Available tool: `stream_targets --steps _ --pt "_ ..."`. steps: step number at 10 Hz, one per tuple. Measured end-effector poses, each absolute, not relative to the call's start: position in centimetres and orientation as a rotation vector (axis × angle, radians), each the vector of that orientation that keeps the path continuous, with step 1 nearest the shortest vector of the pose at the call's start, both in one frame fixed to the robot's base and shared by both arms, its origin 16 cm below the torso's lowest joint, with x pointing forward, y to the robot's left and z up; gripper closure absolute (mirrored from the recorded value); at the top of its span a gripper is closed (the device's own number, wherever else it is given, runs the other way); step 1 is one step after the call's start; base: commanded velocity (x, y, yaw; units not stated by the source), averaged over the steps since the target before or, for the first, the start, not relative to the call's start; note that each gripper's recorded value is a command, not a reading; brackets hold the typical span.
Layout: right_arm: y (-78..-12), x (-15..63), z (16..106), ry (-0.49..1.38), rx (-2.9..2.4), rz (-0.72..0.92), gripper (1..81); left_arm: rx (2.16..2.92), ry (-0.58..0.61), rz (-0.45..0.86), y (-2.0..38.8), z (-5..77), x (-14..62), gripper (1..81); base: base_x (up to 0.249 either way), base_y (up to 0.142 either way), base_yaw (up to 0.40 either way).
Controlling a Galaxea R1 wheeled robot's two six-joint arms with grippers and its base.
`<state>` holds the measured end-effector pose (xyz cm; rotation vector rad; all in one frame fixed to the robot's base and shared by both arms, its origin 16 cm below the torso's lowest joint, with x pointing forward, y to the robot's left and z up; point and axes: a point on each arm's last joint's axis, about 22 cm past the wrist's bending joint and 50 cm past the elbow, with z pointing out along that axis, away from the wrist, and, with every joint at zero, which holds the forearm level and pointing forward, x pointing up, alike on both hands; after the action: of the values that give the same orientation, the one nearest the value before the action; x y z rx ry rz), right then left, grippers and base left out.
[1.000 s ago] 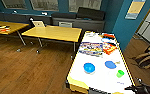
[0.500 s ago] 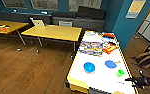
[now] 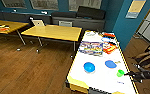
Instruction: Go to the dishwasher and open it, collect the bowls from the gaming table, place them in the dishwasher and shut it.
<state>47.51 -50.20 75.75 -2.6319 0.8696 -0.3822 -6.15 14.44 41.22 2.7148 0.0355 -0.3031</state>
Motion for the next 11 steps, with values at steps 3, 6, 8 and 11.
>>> stream_targets --steps 3,6,8,11 --pt "-50.5 49.3 75.2 0.898 -2.646 -0.386 1.0 2.714 0.036 -0.299 14.4 41.2 -6.1 1.0 0.0 0.0 0.0" --pt "-47.5 51.0 75.5 0.836 -2.627 -0.383 1.0 2.715 0.041 -0.284 14.4 41.2 -5.8 1.0 0.0 0.0 0.0" --pt "-45.9 51.5 75.2 0.815 -2.618 -0.37 1.0 2.715 0.041 -0.279 14.3 41.2 -5.7 1.0 0.0 0.0 0.0" --pt "-48.6 50.5 75.1 0.866 -2.639 -0.377 1.0 2.712 0.038 -0.278 14.1 41.2 -5.7 1.0 0.0 0.0 0.0"
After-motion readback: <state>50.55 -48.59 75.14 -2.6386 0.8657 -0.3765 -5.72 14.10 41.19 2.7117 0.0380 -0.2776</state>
